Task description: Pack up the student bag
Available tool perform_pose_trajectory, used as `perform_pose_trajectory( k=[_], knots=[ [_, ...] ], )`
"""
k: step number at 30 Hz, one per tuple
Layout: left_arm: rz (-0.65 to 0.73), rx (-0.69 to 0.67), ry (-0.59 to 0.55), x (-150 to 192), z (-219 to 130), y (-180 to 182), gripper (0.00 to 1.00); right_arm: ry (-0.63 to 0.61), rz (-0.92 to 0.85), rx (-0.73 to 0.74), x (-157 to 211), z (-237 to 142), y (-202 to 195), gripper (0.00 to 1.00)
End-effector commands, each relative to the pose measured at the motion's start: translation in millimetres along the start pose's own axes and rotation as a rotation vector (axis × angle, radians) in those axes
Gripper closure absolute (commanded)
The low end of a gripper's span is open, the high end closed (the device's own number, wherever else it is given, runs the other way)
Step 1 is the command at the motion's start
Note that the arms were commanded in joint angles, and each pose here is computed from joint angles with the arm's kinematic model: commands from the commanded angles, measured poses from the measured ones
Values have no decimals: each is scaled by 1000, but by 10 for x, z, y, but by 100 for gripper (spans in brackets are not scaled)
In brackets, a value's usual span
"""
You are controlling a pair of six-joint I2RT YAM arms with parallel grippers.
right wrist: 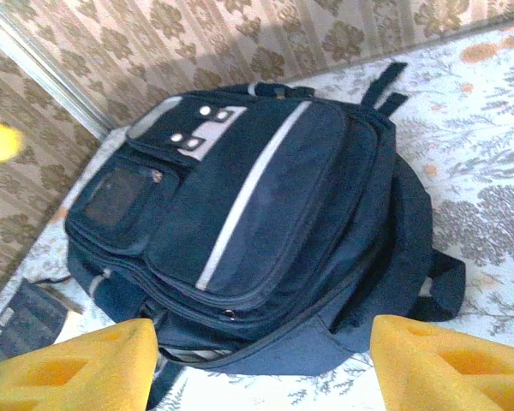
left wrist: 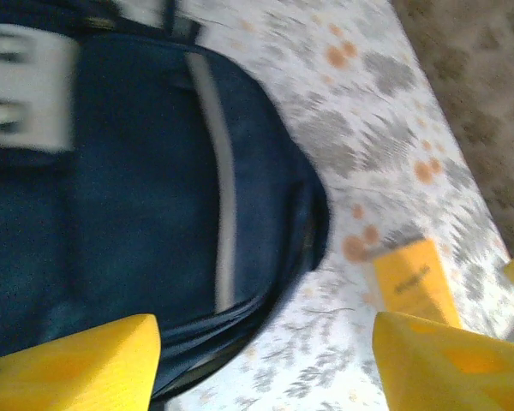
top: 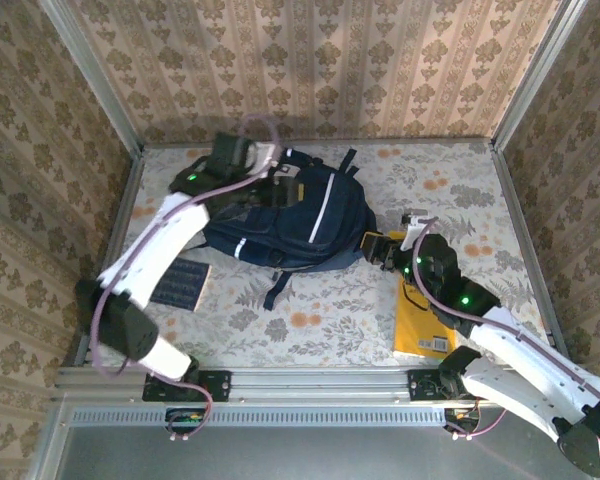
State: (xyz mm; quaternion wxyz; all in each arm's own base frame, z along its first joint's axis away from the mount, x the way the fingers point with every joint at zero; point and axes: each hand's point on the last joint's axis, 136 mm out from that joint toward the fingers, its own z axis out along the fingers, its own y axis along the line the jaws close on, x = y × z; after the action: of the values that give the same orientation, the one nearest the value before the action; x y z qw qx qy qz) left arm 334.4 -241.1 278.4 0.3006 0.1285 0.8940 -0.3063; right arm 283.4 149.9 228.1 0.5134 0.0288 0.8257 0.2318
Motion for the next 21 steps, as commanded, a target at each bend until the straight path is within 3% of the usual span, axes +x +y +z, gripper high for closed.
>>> perform_pose_trajectory(
  k=[1, 5, 8, 11, 15, 21],
  knots=[
    [-263, -295, -71, 288, -304, 920, 25, 93, 7, 38, 120, 90, -39, 30],
    [-687, -488, -75, 1015, -673, 1890, 21, 123, 11, 16, 227, 129, -25, 29],
    [-904, -573, -55, 1478, -819, 2308, 20, 120, -1, -21, 256, 101, 9, 28],
    [-981, -598, -13, 1735, -721, 2492, 17, 152, -33, -121, 335, 90, 166, 26],
    [-1021, -592, -1, 1818, -482, 2622, 16, 195, -44, -220, 424, 85, 330, 25],
    [-1018, -659, 60, 1968, -286, 2767, 16, 188, -41, -194, 396, 88, 293, 24]
  ],
)
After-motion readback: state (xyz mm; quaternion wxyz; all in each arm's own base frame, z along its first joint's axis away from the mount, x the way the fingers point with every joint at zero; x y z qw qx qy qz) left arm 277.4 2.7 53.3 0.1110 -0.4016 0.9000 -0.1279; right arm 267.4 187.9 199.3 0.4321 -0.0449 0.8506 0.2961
